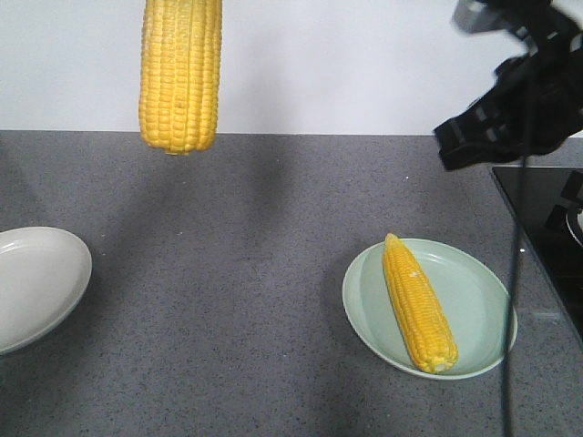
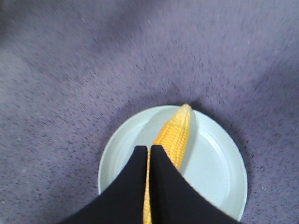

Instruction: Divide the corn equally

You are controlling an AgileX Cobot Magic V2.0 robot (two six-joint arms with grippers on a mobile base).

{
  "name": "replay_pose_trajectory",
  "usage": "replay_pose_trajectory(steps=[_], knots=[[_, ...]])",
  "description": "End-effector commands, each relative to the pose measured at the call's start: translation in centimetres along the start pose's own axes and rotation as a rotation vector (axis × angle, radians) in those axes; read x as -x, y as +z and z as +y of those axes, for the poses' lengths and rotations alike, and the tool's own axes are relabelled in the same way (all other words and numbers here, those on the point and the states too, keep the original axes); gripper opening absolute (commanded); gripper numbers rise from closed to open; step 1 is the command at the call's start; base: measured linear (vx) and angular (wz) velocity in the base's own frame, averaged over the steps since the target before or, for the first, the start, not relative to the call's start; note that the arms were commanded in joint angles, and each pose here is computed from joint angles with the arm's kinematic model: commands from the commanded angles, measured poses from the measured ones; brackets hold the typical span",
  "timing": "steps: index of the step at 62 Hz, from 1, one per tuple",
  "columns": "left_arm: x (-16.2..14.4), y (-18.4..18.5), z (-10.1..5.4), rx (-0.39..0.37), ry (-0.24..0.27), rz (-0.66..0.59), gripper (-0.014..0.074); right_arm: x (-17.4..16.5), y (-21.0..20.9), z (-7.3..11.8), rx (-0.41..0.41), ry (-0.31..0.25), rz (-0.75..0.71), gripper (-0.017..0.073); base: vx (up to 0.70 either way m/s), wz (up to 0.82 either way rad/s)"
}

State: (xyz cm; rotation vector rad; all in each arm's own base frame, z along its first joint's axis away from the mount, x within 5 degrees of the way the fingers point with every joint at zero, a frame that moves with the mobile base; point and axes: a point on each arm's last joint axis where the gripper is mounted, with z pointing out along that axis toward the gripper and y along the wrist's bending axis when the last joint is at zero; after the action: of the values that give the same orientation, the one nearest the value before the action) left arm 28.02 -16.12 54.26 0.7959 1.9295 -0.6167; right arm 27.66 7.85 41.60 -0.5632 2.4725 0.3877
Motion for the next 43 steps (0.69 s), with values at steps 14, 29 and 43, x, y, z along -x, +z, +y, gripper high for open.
replay_pose_trajectory(steps=[14, 29, 43], knots=[[0.5, -3.5, 1.6, 0.35, 0.0, -0.038, -0.0006, -1.1, -8.0, 2.8, -0.041, -0.102, -0.267, -0.0008, 0.0, 0.0], [-1.3, -6.0, 4.7, 0.712, -0.025, 0.048, -0.0006, -1.7, -9.3, 3.2, -0.056, -0.133, -0.295, -0.0008, 0.0, 0.0], [-6.4, -7.1, 8.1, 0.846, -0.101, 0.255, -0.0006, -1.8, -9.2, 3.2, -0.056, -0.134, -0.286, -0.0008, 0.0, 0.0]])
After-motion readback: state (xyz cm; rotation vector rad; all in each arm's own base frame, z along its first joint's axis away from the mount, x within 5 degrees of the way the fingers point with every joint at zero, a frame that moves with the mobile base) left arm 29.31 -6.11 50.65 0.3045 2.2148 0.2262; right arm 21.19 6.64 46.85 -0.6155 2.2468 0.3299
